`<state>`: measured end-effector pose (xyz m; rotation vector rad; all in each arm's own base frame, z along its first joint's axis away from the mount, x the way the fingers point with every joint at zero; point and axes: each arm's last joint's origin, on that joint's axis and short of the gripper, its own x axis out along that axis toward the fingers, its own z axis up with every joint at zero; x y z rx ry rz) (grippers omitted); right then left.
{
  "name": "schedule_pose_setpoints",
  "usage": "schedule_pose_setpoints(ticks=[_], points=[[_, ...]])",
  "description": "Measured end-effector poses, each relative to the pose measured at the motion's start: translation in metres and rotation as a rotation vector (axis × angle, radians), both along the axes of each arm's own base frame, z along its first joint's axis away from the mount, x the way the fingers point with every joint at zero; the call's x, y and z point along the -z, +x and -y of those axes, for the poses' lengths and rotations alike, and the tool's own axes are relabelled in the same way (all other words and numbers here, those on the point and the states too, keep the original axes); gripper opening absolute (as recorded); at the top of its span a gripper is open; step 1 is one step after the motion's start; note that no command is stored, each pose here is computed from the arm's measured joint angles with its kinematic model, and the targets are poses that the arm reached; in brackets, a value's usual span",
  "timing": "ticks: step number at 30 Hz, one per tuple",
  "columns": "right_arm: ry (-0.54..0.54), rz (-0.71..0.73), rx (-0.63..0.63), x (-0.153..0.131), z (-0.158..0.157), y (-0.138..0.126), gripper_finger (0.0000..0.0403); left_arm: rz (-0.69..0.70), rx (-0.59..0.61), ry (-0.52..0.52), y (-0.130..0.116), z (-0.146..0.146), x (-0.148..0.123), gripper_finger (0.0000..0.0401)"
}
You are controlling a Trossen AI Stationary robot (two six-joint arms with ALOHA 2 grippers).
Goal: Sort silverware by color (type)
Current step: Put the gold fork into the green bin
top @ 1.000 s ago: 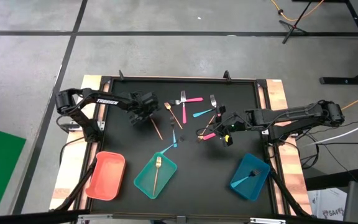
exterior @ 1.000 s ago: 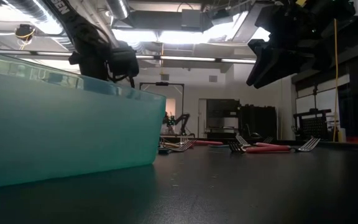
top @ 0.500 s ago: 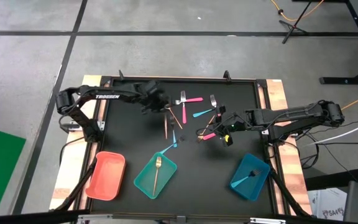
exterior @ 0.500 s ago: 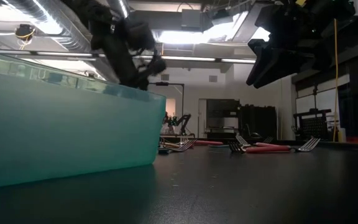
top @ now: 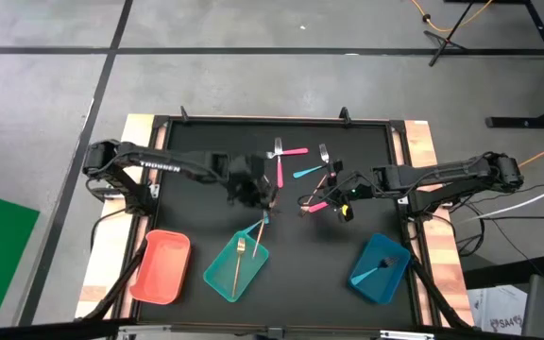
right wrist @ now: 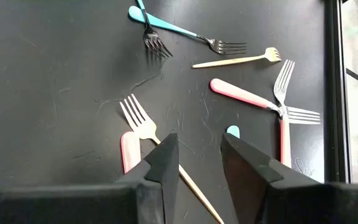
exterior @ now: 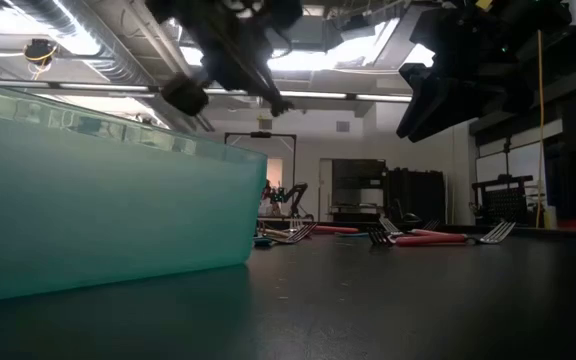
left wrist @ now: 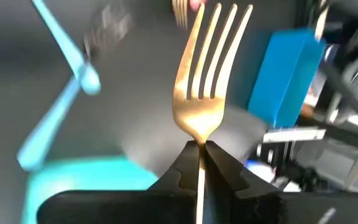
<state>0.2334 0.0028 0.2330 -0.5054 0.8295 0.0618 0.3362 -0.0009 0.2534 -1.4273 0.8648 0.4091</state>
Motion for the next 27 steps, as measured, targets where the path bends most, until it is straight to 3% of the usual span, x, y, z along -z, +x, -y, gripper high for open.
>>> schedule_pose_setpoints(ticks=[7, 13, 19, 27], points=[[0.021, 0.004, 0.023, 0.0, 0.0, 0.0, 0.0113, -0.041, 0.018, -0.034, -0.007, 0.067, 0.001, 0.0005], [0.046, 0.01, 0.048, 0.0, 0.0, 0.0, 0.0113, -0.083, -0.027, 0.009, -0.016, 0.105, 0.008, 0.0006], [0.06, 0.01, 0.063, 0.0, 0.0, 0.0, 0.0113, -0.198, -0.019, 0.017, -0.02, 0.123, 0.027, 0.0007], [0.059, -0.005, 0.064, 0.001, 0.0, -0.001, 0.0113, -0.351, 0.026, -0.013, -0.023, 0.125, 0.045, 0.0007]])
